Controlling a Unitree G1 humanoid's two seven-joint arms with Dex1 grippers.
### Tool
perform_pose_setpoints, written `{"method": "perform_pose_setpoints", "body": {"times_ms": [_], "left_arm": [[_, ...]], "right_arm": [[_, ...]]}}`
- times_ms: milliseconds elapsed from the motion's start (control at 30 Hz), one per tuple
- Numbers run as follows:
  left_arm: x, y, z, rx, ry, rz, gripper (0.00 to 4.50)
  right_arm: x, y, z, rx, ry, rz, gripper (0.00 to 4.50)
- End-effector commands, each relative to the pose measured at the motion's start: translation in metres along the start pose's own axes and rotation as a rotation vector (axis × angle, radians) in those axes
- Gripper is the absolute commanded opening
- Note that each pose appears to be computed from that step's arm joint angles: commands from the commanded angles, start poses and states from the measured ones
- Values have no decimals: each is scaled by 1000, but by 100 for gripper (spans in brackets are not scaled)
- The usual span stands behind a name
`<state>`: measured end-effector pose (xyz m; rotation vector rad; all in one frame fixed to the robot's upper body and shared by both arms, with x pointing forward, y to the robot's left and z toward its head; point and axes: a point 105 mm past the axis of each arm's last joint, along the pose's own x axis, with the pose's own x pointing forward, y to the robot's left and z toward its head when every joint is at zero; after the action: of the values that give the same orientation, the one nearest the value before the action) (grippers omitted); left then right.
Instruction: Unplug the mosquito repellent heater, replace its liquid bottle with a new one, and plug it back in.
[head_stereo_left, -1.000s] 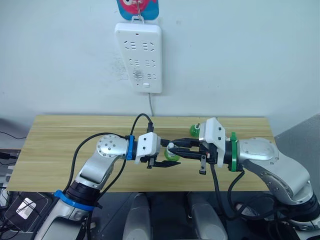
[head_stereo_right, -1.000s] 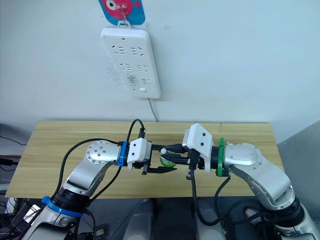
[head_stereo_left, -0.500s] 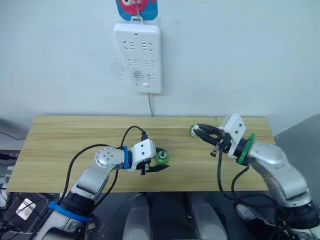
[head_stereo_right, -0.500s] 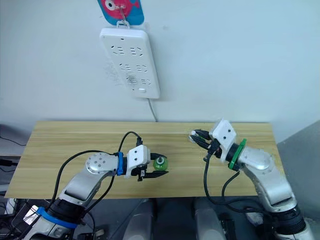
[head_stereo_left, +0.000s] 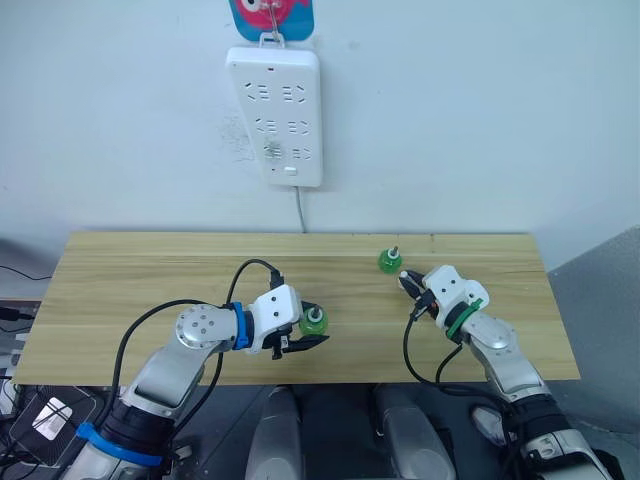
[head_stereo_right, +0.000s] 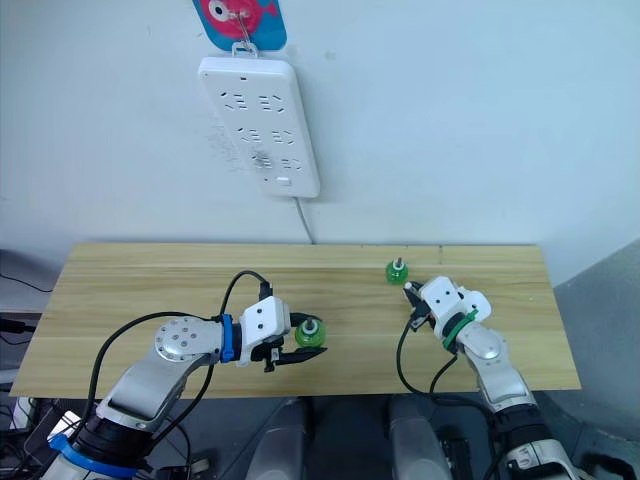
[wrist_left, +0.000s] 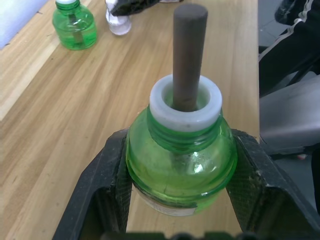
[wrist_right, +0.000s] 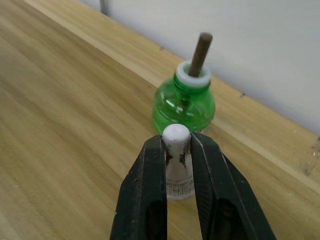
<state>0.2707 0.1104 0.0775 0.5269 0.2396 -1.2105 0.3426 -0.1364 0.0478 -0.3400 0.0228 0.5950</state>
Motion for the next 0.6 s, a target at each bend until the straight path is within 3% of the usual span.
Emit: {"method": "perform_pose_setpoints", "body": {"times_ms": [33,133,267,433,533,600], "left_arm": [[-2,-2,10,18,-38,0,223],[-3,0,10,17,-42,-1,223],[-1,4,17,17,-82,-14,223],[2,4,30,17,-146,-83,223],[9,3,42,36,-207,-157,223],[13,4,47,60,-222,-184,223]], "right_arm": [[-3,-4,1,45,-29,-3,136],[-4,-5,3,96,-25,-4,247],[-19,4,29,9,-54,123,394],[-43,23,84,-60,-119,333,395],[-58,55,121,-92,-100,573,395],[-58,70,135,-96,-92,645,395]]}}
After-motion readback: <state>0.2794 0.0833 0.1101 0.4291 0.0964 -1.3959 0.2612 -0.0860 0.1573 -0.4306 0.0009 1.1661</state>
